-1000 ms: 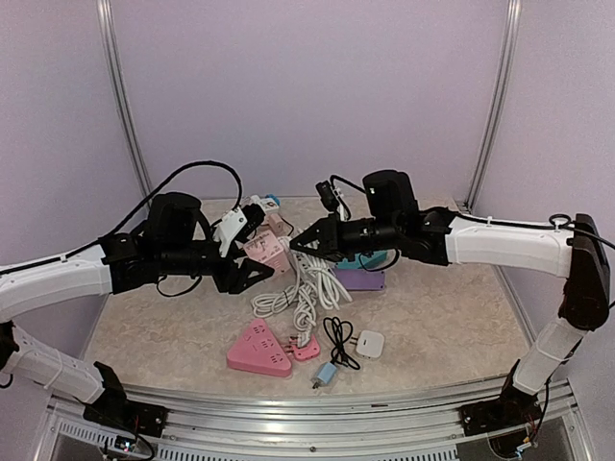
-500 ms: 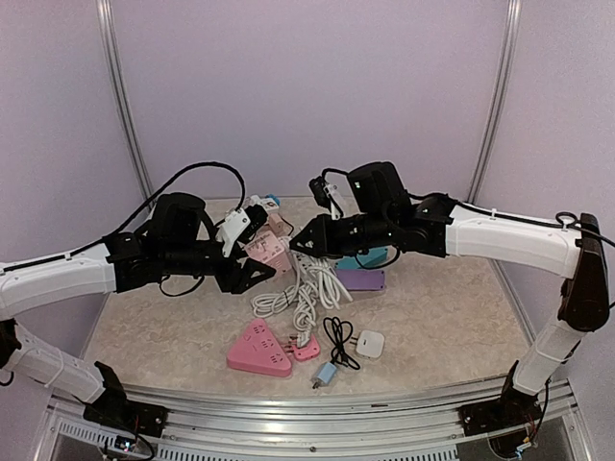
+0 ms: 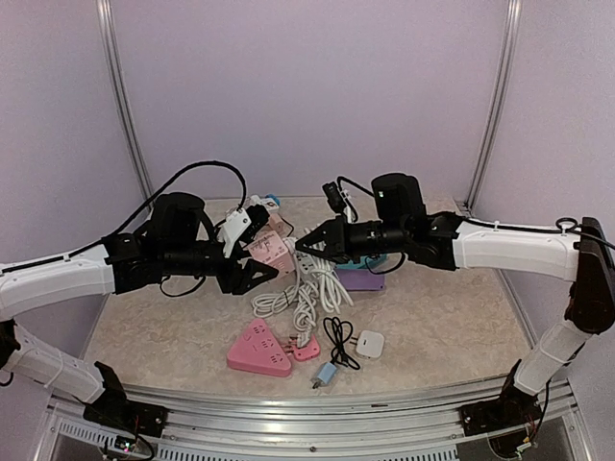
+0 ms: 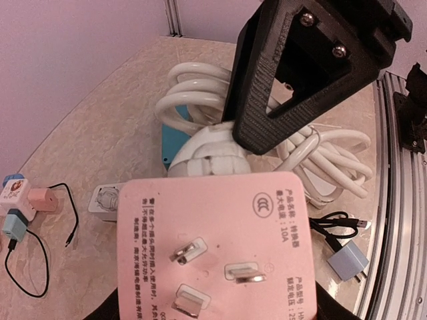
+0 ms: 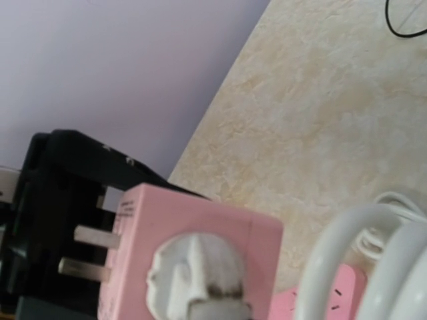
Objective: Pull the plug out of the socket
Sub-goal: Remove the plug from the socket.
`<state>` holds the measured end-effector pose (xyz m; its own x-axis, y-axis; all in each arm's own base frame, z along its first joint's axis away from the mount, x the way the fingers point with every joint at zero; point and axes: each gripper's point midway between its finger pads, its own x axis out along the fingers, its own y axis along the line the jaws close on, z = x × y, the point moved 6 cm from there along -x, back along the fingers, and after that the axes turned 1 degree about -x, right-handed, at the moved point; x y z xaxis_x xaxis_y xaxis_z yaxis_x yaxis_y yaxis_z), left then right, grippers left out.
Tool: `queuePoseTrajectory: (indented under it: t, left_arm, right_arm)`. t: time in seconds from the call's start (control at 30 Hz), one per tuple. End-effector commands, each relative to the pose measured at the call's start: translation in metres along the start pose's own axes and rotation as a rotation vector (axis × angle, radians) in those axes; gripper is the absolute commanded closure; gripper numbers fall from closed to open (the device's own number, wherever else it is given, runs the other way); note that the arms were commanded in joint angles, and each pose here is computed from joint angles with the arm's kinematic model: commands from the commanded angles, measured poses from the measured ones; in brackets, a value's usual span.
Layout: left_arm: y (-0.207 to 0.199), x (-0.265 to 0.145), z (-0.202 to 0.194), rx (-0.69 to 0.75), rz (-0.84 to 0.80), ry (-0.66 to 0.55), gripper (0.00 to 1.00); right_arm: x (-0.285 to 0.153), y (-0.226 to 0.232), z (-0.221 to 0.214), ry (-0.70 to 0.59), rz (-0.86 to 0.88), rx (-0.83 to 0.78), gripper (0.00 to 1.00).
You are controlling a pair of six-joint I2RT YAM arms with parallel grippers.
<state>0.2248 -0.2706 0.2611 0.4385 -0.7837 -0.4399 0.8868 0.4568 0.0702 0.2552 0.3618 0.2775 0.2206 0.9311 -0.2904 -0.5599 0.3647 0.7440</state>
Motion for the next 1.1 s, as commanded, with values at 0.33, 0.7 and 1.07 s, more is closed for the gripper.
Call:
queuePoseTrajectory:
  t: [0.33, 0.7, 1.07]
  left_arm:
    - [-0.02, -0.015, 0.027, 0.052, -0.128, -0.118, 0.95]
    - [-0.011, -0.003, 0.021, 0.029, -0.067, -0.044, 0.96]
    - [-0.017, -0.007, 0.021, 0.048, -0.104, -0.079, 0.96]
  right_arm:
    - [-0.005, 0.012, 0.021, -0.026, -0.094, -0.16, 1.0]
    - [0.005, 0.023, 0.021, -0.04, -0.306, -0.231, 1.0]
    - [-0.002, 0.016, 0.022, -0.072, -0.23, -0.171, 1.0]
